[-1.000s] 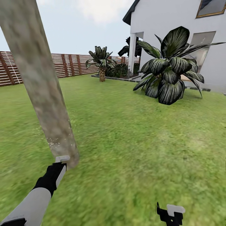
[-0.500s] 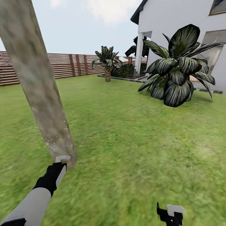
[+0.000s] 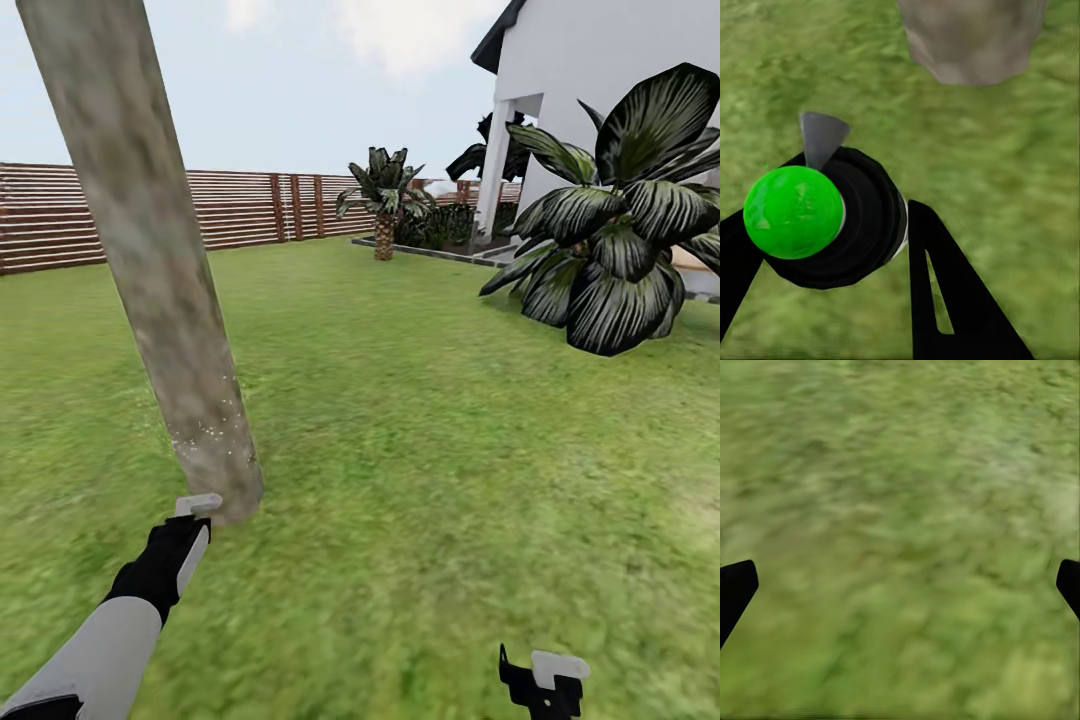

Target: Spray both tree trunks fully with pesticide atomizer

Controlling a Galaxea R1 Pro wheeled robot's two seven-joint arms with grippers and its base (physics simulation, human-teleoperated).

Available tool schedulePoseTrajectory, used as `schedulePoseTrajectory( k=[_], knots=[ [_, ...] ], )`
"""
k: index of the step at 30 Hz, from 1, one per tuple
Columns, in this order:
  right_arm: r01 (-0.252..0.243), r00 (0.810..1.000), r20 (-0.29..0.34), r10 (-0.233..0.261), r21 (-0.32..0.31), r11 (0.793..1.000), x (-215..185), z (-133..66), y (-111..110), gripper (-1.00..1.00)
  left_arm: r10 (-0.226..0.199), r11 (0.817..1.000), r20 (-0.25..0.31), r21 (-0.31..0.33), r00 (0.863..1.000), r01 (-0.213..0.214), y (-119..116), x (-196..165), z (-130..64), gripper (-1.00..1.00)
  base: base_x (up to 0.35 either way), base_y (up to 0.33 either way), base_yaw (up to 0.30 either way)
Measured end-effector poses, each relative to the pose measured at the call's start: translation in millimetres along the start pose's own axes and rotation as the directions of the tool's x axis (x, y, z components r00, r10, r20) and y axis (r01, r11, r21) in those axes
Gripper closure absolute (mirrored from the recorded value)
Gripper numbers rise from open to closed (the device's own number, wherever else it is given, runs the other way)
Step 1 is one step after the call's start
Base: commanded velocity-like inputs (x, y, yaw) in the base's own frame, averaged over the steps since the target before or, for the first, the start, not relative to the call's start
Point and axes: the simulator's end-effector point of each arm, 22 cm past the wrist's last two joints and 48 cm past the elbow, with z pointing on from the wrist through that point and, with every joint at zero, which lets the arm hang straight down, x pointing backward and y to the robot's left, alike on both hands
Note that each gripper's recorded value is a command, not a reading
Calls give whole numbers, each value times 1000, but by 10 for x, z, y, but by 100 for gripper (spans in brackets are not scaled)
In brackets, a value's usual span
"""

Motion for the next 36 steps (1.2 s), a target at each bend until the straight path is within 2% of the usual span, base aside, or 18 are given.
schedulePoseTrajectory(
  k=[5,7,9,11,14,15,16,17,21,28,36],
  knots=[
    [-1,1000,0,1,1,1000,-1,-1,-2,-100,-13,1000,66,7,998,13,56,-347,-90,100,-17,-15,20],
    [-1,1000,0,1,1,1000,0,-2,-3,-100,-16,999,80,44,997,12,-36,-440,-126,100,-1,-1,1],
    [-1,1000,0,1,1,1000,-1,-2,-4,-100,12,995,114,93,993,-22,-203,-708,-228,100,0,0,0],
    [-1,1000,1,1,0,1000,-2,-2,-2,-100,46,993,130,100,990,-60,-229,-1014,-330,100,0,0,0],
    [-1,1000,0,1,0,1000,-1,-1,-1,-100,53,997,136,48,989,-60,250,-1191,-244,100,0,0,0],
    [-1,1000,0,1,0,1000,-1,-1,-1,-100,48,994,143,91,989,-61,411,-1270,-199,100,0,0,0],
    [0,1000,1,0,0,1000,-3,-1,1,-100,70,983,154,158,986,-95,522,-1335,-180,100,0,0,0],
    [0,1000,0,0,0,1000,-1,-1,-1,-100,71,980,151,174,986,-97,509,-1314,-173,100,0,0,0],
    [-1,1000,0,1,0,1000,-2,-3,-1,-100,126,978,151,146,980,-148,566,-1276,-153,100,192,118,0],
    [-1,1000,1,1,1,1000,-2,0,-13,-100,134,978,145,140,980,-154,592,-1250,-134,100,218,261,0],
    [0,1000,0,0,1,1000,0,1,-12,-100,140,978,135,134,981,-158,618,-1198,-103,100,-21,304,0]
  ],
)
